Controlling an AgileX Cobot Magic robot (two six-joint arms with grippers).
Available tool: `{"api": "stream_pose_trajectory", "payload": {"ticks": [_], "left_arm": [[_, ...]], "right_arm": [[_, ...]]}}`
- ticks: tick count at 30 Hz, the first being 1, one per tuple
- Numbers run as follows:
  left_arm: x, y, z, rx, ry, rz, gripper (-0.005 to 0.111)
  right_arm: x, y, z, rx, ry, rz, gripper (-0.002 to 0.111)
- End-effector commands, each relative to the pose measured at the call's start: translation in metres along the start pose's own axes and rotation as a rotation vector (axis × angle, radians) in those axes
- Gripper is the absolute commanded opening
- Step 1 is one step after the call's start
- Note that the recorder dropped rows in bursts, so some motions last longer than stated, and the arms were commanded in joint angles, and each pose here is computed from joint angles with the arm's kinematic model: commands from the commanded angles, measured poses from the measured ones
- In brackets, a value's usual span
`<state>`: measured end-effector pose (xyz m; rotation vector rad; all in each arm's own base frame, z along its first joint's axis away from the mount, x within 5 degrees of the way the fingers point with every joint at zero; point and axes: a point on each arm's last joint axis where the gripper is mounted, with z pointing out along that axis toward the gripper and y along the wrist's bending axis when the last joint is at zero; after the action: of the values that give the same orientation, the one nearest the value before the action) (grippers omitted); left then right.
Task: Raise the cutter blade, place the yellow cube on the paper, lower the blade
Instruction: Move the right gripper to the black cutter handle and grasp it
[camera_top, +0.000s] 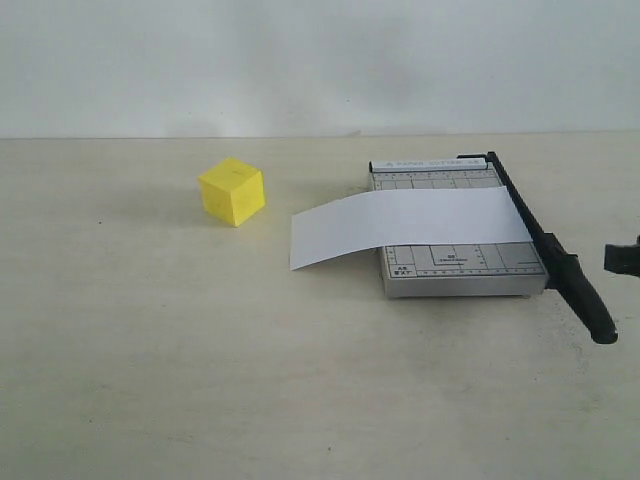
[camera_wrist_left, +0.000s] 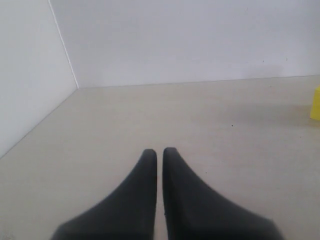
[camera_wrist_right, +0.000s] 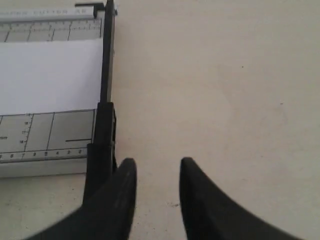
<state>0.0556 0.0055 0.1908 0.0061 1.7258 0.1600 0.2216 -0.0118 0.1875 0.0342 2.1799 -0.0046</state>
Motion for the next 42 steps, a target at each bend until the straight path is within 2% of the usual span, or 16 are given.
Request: {"api": "stream_pose_trajectory", "payload": {"ticks": [1, 5, 7, 9, 10, 12, 13, 17, 23, 27, 31, 42], "left_arm": [[-0.002, 0.000, -0.001, -0.005, -0.015, -0.002, 0.004], [-0.002, 0.000, -0.001, -0.005, -0.015, -0.002, 0.004], [-0.002, 0.000, -0.001, -0.005, -0.015, -0.002, 0.004], [-0.002, 0.000, -0.001, -0.005, -0.015, -0.002, 0.004], [-0.002, 0.000, -0.001, -0.005, -0.015, -0.002, 0.004], [-0.002, 0.000, -0.001, -0.005, -0.014, 0.000, 0.004], [-0.002, 0.000, -0.001, -0.005, -0.014, 0.000, 0.004], [-0.002, 0.000, -0.001, -0.005, -0.014, 0.000, 0.004], [-0.002, 0.000, -0.001, -0.005, -0.014, 0.000, 0.004], [-0.002, 0.000, -0.001, -0.005, -0.014, 0.000, 0.004], [-0.002, 0.000, -0.001, -0.005, -0.014, 0.000, 0.004], [-0.002, 0.000, -0.001, -0.005, -0.014, 0.000, 0.004]], "right_arm": [[-0.026, 0.002, 0.004, -0.009, -0.028, -0.012, 0.059], [-0.025, 0.000, 0.004, 0.027, 0.072, 0.024, 0.062], [-0.023, 0.008, 0.004, 0.004, 0.094, 0.013, 0.062], [-0.020, 0.025, 0.003, -0.048, 0.119, -0.078, 0.062], [-0.019, 0.037, 0.003, -0.093, 0.115, -0.193, 0.062], [-0.022, 0.049, 0.001, -0.146, 0.067, -0.312, 0.062], [-0.024, 0.052, 0.001, -0.157, 0.041, -0.320, 0.062], [-0.027, 0.054, 0.001, -0.174, -0.013, -0.268, 0.062], [-0.005, 0.057, -0.005, -0.273, -0.176, 0.019, 0.062], [0.021, 0.042, -0.011, -0.171, -0.222, 0.193, 0.062], [0.038, 0.030, -0.014, -0.051, -0.219, 0.057, 0.062], [0.052, 0.032, -0.007, -0.064, -0.099, 0.025, 0.062]]}}
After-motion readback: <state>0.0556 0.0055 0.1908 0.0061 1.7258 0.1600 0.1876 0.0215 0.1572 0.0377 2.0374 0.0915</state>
